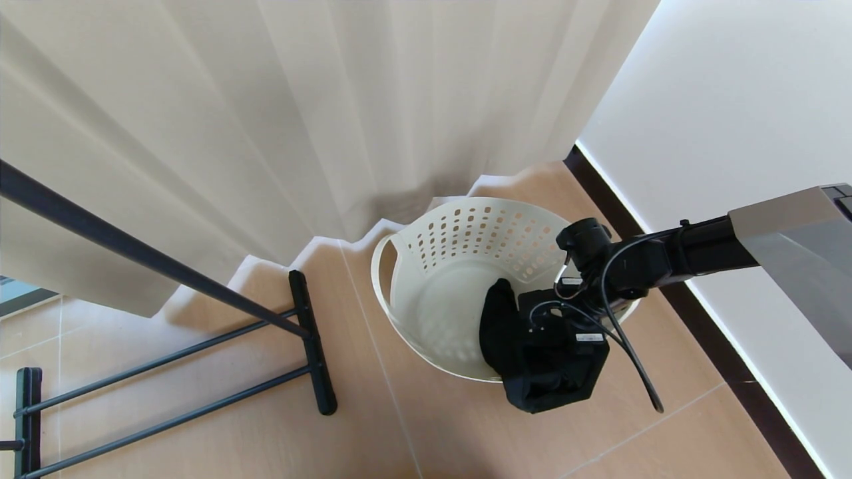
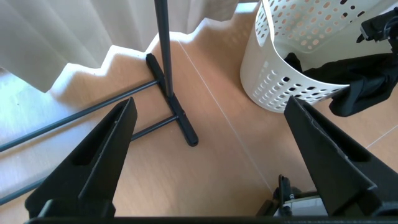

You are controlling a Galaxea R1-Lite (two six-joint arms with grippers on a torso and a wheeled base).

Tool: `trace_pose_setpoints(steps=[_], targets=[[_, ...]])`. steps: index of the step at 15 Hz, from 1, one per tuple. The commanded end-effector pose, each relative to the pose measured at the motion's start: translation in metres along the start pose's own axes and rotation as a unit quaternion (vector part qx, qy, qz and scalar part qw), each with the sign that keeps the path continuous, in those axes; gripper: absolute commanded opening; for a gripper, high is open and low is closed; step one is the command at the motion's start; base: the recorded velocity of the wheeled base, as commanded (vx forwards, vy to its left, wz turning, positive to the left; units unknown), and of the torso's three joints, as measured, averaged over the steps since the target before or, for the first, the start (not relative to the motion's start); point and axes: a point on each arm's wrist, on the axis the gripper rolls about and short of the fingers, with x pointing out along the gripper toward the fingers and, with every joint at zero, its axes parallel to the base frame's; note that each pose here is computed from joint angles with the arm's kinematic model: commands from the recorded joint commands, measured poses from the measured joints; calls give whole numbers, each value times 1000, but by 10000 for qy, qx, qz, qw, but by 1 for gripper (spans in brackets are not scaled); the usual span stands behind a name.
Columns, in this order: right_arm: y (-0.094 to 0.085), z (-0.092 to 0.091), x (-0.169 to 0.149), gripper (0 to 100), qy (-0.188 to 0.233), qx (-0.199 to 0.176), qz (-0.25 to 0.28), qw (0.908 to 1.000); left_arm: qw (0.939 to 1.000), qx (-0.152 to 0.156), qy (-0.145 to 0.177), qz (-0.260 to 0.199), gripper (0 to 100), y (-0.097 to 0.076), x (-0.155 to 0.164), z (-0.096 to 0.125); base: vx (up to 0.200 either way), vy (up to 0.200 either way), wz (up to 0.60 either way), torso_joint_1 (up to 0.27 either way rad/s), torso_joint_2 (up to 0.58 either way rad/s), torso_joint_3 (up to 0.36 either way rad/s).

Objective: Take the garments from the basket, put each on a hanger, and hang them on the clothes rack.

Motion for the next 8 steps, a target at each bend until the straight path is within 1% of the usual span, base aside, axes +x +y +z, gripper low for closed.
trace_pose_setpoints(steps=[1, 8], targets=[[0, 0, 0, 0, 18, -1, -3, 10000, 10000, -1, 4, -1, 100, 0, 0, 0, 0, 0, 0, 0, 0, 0], [-5, -2, -6, 0, 187, 39, -185, 9996, 10000, -1, 4, -1, 100, 0, 0, 0, 0, 0, 0, 0, 0, 0]])
